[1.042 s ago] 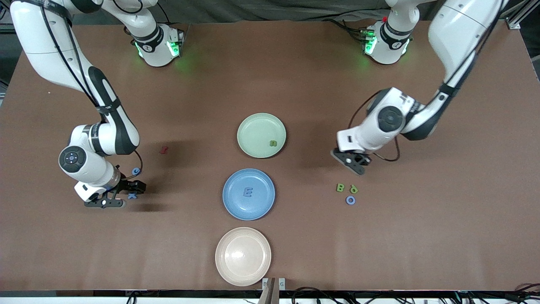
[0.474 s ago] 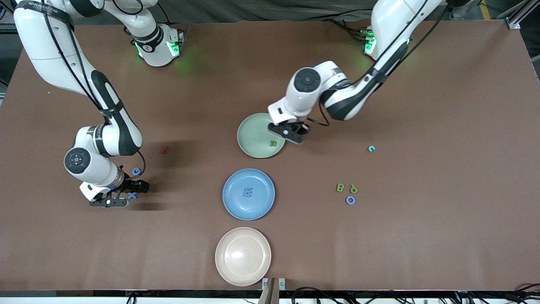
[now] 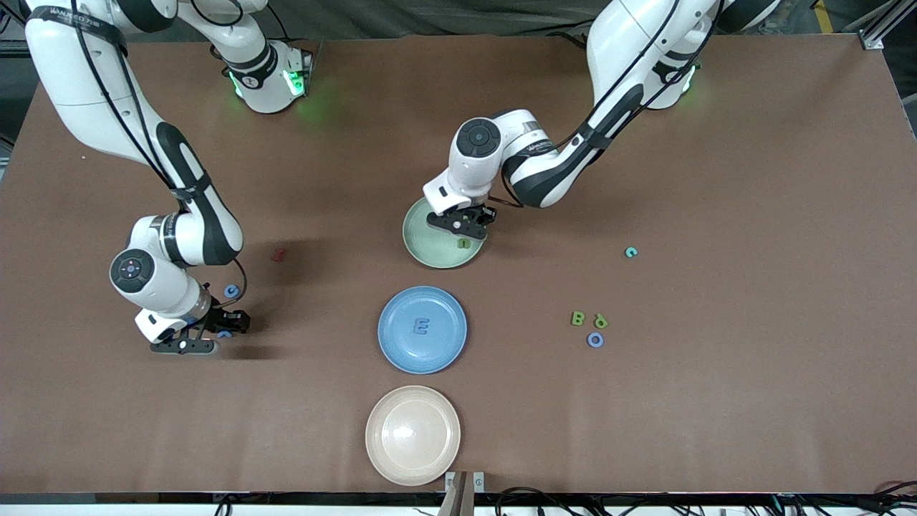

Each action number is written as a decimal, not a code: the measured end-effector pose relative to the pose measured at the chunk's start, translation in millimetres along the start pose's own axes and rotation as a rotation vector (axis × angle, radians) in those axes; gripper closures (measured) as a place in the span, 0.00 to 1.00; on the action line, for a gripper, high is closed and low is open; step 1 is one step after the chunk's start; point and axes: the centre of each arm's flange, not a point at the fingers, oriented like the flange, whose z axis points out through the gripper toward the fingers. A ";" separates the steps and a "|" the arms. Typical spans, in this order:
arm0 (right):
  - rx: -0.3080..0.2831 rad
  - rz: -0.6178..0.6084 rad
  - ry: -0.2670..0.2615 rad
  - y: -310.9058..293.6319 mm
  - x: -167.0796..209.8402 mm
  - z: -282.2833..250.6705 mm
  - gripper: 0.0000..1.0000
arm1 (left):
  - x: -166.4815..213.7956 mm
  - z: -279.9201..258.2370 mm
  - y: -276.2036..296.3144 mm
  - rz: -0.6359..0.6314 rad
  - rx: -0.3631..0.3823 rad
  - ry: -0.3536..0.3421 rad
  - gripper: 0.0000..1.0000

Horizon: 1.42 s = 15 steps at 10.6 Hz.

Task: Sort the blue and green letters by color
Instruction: 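Place the green N on the green plate while the right gripper grasps blue x, then drop the blue x on the blue plate while the left gripper grasps green p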

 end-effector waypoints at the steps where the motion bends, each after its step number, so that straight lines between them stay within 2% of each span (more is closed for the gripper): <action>1: 0.001 0.001 0.004 0.7 0.0 1.8 0.26 | 6.8 -1.0 -5.4 -0.012 0.006 0.010 0.39; 4: 0.002 0.008 0.015 3.4 1.8 0.0 0.45 | 45.6 -18.8 -57.0 -0.044 0.025 0.038 0.01; 5: 0.001 0.014 0.018 7.1 3.0 -1.8 0.60 | 61.4 -25.2 -89.8 0.000 0.040 0.036 0.00; 6: 0.000 0.019 0.022 10.5 3.9 -4.9 0.64 | 74.8 -29.8 -122.9 0.055 0.049 0.034 0.00; 10: 0.002 0.025 0.023 12.7 5.2 -4.7 0.65 | 104.6 -31.5 -265.4 0.325 0.069 0.001 0.00; 12: 0.004 0.040 0.013 -6.4 10.9 -18.9 0.65 | 110.5 -32.4 -322.5 0.459 0.068 -0.006 0.00; 14: 0.020 0.067 0.021 -45.8 15.3 -42.5 0.65 | 112.6 -26.3 -362.0 0.523 0.063 0.004 0.00; 15: 0.054 0.099 0.023 -69.6 15.4 -53.3 0.65 | 112.3 -21.5 -364.9 0.541 0.070 0.004 0.00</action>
